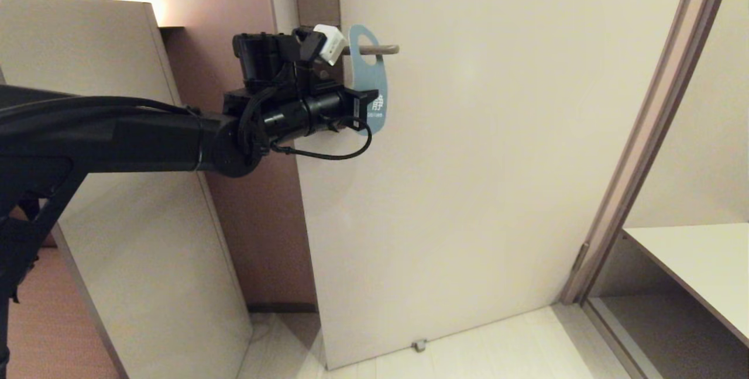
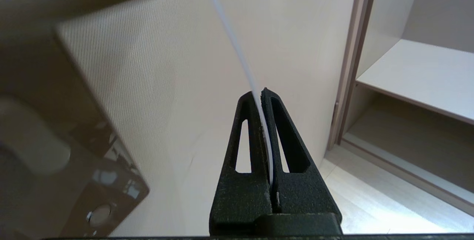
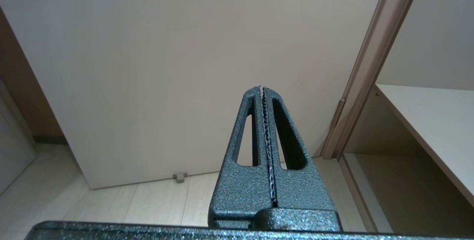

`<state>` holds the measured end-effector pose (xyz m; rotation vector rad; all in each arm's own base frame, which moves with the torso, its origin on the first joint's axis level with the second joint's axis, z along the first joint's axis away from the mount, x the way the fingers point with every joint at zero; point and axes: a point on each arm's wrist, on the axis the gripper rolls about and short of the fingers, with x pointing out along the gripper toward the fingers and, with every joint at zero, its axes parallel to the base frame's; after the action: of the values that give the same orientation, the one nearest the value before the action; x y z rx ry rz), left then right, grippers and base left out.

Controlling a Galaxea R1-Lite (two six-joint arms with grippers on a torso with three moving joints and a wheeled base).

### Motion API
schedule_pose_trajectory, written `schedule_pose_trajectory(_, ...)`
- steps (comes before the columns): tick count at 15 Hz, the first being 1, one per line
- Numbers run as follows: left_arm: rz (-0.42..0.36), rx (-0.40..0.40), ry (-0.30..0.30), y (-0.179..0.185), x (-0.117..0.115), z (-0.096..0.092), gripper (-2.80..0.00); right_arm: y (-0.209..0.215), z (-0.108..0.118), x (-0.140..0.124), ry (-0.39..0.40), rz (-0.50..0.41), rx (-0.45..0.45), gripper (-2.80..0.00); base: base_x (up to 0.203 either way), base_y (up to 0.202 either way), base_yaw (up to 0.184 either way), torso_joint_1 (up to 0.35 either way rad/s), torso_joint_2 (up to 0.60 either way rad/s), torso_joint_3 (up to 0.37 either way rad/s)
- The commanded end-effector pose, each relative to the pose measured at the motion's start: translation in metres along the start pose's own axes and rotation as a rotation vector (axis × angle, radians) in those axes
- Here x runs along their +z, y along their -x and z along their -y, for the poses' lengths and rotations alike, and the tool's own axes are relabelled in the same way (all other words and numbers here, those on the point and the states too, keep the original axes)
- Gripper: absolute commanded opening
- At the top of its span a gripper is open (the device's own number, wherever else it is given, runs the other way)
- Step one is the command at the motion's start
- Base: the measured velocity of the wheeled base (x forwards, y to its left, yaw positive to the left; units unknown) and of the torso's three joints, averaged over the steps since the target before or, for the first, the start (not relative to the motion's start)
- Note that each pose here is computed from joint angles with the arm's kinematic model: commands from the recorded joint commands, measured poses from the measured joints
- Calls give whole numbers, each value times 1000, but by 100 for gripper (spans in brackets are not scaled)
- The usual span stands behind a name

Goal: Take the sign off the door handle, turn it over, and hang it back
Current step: Take down the sign

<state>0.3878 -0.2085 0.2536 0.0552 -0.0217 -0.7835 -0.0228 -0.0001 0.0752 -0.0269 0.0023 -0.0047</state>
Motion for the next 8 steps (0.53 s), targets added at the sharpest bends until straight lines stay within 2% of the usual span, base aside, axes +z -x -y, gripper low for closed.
schedule_pose_trajectory(1,16,-10,-5,-2,7,3,-280,0,0,0,1,0,0,-280,0,0,0,0,0,0)
schedule_pose_trajectory(8,-1,8,-18,-6,2,5,-280,0,0,0,1,-1,0,-280,0,0,0,0,0,0)
